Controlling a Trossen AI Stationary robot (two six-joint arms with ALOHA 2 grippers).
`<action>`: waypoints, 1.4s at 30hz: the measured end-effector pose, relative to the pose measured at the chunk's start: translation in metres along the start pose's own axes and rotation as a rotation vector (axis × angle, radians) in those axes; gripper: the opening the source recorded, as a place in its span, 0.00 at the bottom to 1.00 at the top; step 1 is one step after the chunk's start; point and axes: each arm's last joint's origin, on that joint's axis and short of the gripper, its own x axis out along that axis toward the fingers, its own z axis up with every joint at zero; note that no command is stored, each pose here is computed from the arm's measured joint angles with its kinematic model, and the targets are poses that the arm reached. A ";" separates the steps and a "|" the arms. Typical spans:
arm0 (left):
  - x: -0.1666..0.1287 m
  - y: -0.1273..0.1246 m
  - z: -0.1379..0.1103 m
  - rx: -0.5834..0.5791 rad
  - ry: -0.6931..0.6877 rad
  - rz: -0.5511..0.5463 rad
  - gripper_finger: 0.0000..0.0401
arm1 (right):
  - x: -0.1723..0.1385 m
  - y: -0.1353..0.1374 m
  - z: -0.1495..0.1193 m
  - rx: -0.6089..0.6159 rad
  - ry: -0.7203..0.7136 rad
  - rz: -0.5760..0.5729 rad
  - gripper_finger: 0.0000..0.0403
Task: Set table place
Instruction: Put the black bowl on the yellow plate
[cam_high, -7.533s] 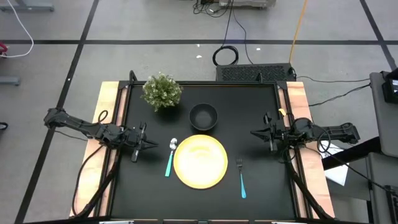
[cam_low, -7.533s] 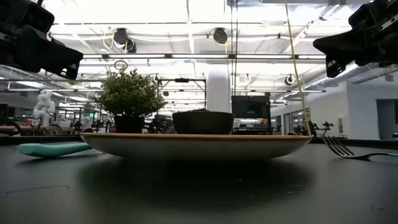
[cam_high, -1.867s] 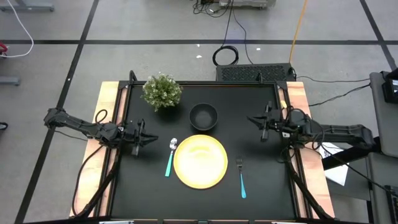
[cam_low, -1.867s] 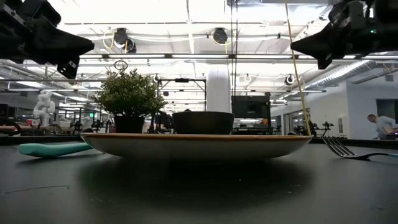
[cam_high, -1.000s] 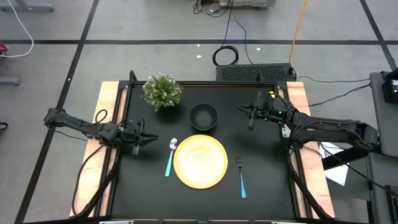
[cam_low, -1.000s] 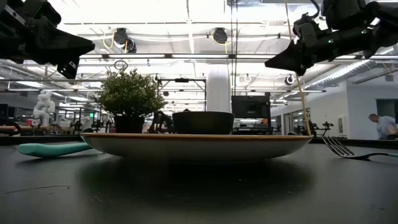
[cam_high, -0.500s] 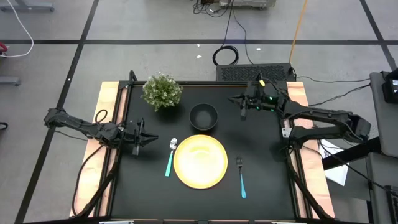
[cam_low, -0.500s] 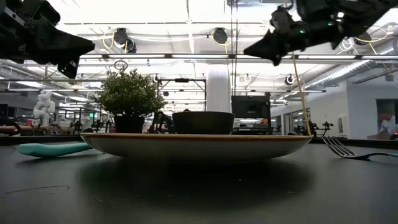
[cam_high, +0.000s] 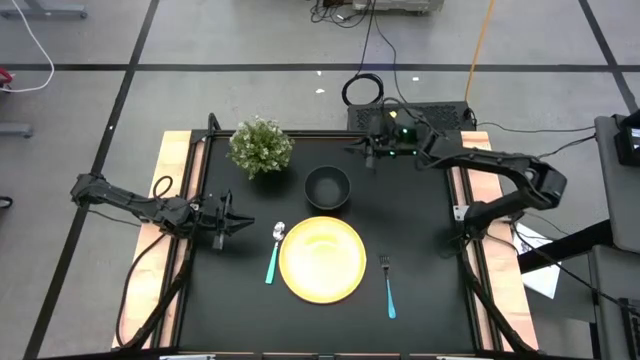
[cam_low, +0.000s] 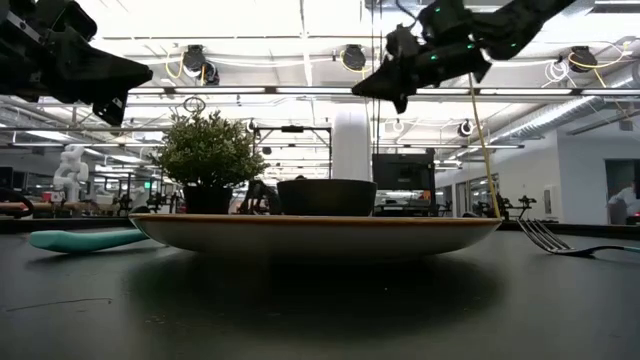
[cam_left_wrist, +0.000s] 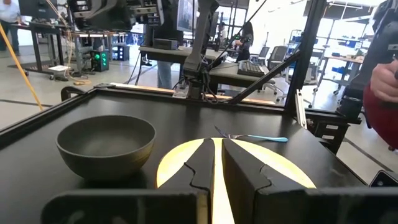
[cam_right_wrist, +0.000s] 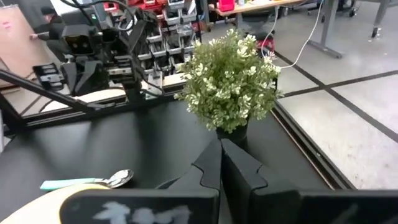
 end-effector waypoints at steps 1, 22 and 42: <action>0.000 0.000 0.000 0.000 0.000 0.000 0.08 | 0.003 -0.002 -0.001 0.005 0.011 0.000 0.00; 0.000 0.000 0.000 0.000 0.000 0.000 0.08 | 0.058 -0.027 0.015 0.068 0.337 0.047 0.00; 0.000 0.001 0.000 0.003 -0.002 0.025 0.08 | 0.052 -0.029 0.002 0.072 0.682 -0.090 0.00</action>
